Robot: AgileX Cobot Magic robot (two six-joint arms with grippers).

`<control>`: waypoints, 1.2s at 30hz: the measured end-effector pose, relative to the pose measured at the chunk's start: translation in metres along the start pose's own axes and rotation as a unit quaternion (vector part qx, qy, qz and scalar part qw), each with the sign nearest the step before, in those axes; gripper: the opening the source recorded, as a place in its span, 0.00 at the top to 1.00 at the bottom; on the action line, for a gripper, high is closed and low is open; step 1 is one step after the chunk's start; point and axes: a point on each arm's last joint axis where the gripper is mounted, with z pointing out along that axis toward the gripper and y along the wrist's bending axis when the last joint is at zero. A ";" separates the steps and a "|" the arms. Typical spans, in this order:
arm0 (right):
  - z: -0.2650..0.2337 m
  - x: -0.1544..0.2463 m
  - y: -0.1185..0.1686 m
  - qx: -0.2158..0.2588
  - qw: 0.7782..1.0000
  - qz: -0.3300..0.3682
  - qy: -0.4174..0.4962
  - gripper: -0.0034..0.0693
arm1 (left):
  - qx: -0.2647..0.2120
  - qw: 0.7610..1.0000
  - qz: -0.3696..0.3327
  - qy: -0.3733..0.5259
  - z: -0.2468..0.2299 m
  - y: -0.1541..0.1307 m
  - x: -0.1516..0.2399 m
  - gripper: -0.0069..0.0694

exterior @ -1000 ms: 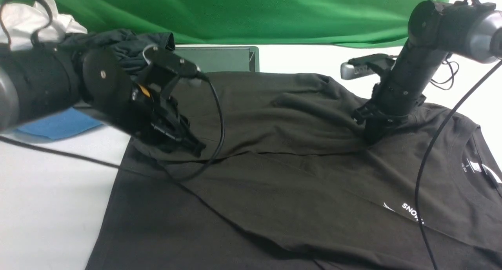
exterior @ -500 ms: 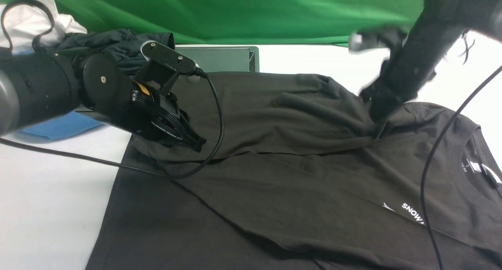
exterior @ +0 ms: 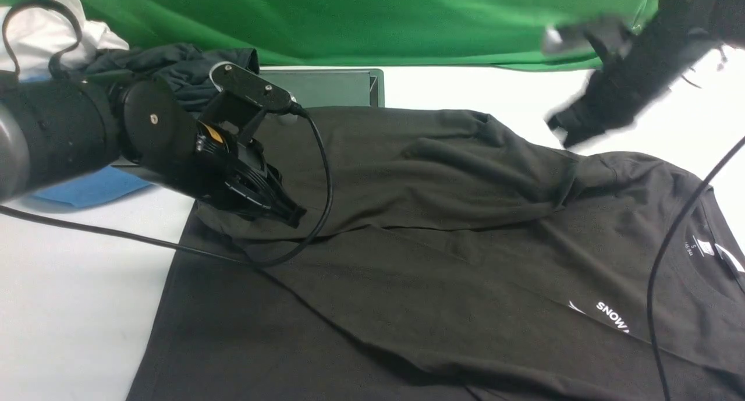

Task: Fold a long-sleeved shirt on a white desktop.
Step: 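Grasp the near edge of the shirt at its hem and shoulder corners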

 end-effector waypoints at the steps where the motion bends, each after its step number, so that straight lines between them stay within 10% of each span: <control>1: 0.001 -0.002 0.000 -0.001 1.000 -0.002 -0.010 0.62 | 0.000 1.000 0.000 0.000 0.000 0.000 0.000 0.89; 3: 0.016 -0.018 0.001 -0.006 0.999 -0.022 -0.038 0.37 | 0.003 1.000 -0.004 0.000 0.000 0.000 0.000 0.89; 7: 0.045 -0.020 -0.014 0.008 0.998 -0.053 0.015 0.19 | 0.013 1.000 -0.005 0.015 0.000 -0.002 0.003 0.89; 19: 0.041 0.025 -0.086 0.052 0.977 0.099 0.180 0.44 | 0.022 0.999 0.001 0.030 0.000 -0.004 0.006 0.89; 36: 0.020 0.057 -0.076 0.059 0.977 0.114 0.169 0.44 | 0.011 1.000 0.013 0.021 0.000 -0.002 0.004 0.89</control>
